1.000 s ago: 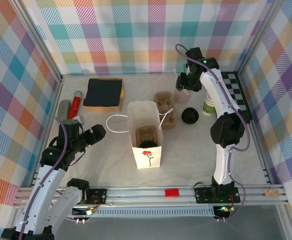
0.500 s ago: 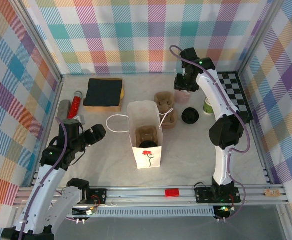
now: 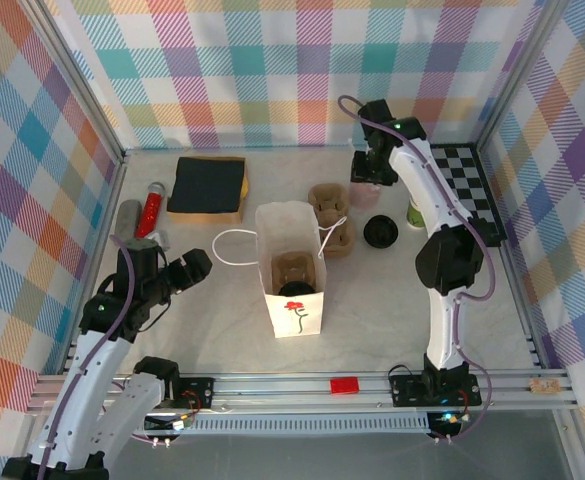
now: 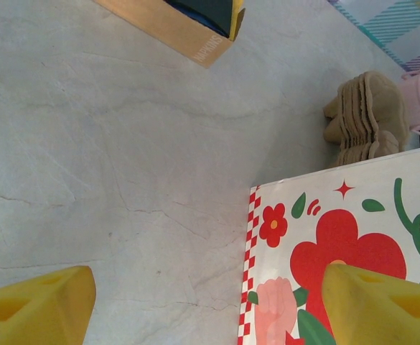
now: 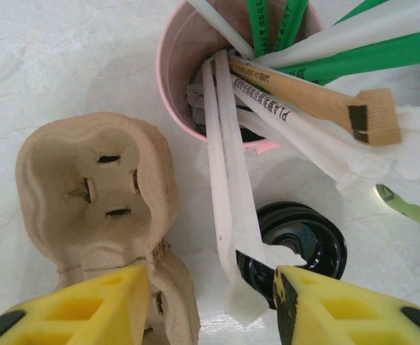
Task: Pack the takeout coffee
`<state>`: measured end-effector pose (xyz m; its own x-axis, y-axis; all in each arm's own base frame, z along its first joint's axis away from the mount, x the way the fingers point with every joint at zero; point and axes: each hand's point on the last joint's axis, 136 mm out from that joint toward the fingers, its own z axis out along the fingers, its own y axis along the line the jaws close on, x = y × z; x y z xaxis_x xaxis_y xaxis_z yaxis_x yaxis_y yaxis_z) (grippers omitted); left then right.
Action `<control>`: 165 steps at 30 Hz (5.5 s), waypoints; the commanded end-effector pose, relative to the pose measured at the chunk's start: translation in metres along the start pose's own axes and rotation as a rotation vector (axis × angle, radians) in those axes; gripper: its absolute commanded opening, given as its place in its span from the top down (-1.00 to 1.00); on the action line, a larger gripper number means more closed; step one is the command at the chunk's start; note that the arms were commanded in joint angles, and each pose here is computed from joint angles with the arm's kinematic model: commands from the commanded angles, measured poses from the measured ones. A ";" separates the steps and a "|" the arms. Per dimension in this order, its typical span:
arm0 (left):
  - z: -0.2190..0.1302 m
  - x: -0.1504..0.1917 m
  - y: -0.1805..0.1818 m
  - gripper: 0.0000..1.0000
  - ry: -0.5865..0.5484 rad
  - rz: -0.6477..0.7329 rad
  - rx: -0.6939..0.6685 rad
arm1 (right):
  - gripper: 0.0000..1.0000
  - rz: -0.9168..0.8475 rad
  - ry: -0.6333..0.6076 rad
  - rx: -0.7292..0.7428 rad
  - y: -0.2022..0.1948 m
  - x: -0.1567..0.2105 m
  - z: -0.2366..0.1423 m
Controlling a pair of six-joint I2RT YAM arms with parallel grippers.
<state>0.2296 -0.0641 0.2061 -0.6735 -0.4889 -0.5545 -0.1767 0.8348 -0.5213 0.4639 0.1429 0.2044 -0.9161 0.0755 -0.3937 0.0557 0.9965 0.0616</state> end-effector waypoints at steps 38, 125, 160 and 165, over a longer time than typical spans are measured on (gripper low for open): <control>-0.018 -0.010 -0.004 -0.63 -0.044 0.004 0.008 | 0.97 -0.035 -0.110 -0.005 -0.003 -0.012 -0.055; -0.039 -0.015 -0.008 -0.61 -0.085 0.018 0.020 | 1.00 -0.489 -0.195 -0.494 0.074 0.165 -0.306; -0.036 -0.016 -0.009 -0.60 -0.089 0.014 0.033 | 1.00 -0.540 -0.017 -0.411 0.094 0.193 -0.264; -0.036 -0.014 -0.007 -0.60 -0.086 0.019 0.028 | 1.00 -0.546 0.002 -0.392 0.102 0.192 -0.257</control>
<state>0.2147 -0.0579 0.2319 -0.6345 -0.4915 -0.5965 -0.1541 0.8367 -0.5255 0.2009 0.2606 0.3776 -0.7463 -0.4173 -0.5186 -0.5818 0.7875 0.2036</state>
